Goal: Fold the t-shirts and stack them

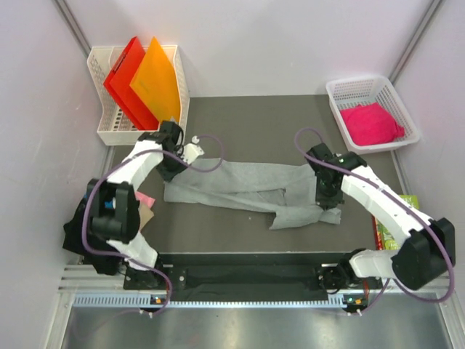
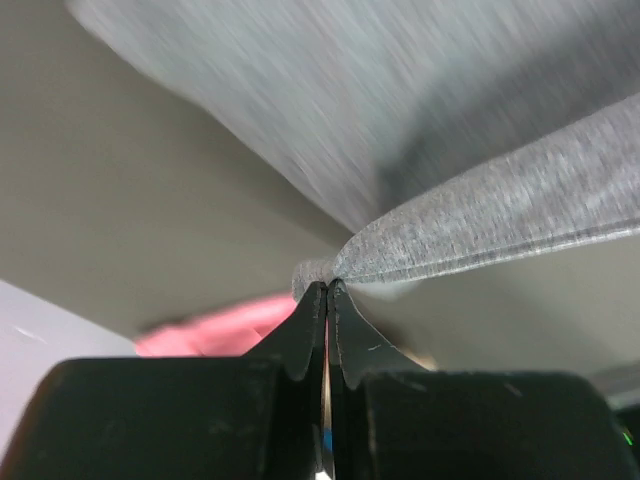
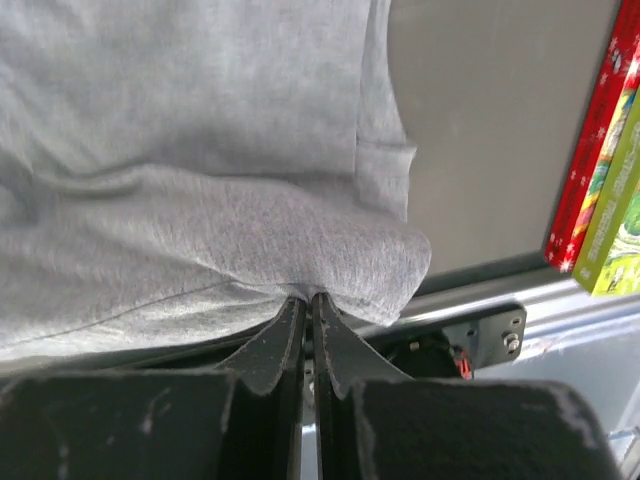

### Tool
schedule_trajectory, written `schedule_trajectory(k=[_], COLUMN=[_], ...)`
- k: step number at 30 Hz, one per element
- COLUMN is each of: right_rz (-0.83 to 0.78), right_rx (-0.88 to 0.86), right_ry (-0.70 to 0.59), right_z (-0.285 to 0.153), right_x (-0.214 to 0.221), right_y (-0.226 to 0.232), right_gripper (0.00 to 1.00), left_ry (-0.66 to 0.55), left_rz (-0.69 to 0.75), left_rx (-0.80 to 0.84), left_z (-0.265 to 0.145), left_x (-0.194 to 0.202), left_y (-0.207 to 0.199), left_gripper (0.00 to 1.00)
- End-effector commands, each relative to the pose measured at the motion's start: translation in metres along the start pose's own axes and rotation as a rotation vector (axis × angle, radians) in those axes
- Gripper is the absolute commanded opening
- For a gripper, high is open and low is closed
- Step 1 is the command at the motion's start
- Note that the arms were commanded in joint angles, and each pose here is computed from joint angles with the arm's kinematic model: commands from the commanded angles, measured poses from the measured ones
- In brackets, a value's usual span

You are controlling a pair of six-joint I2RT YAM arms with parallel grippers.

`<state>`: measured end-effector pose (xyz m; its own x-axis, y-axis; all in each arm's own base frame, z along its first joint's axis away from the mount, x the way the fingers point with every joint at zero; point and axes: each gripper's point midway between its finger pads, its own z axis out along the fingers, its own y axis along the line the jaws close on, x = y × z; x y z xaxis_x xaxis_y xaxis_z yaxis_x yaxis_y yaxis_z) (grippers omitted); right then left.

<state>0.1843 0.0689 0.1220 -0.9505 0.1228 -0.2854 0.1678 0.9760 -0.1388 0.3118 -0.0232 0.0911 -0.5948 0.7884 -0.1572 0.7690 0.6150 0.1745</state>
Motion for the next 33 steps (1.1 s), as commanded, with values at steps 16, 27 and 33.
schedule_trajectory(k=[16,27,33], right_rz=[-0.004,0.015,0.065], right_rx=[0.044,0.024,-0.015], right_ry=[-0.072,-0.114,-0.092], right_z=[0.059,0.034,0.027], right_x=[-0.129,-0.157,-0.108], right_y=[0.025,0.024,0.019], right_gripper=[0.51,0.65,0.66], left_ry=[0.003,-0.138,-0.099], left_rz=[-0.054,-0.045,-0.040], left_rx=[-0.255,-0.168,-0.148], left_z=[0.029,-0.031,-0.001], left_x=[-0.072,-0.077,-0.052], left_y=[0.110,0.026,-0.004], left_gripper=[0.83,0.99,0.99])
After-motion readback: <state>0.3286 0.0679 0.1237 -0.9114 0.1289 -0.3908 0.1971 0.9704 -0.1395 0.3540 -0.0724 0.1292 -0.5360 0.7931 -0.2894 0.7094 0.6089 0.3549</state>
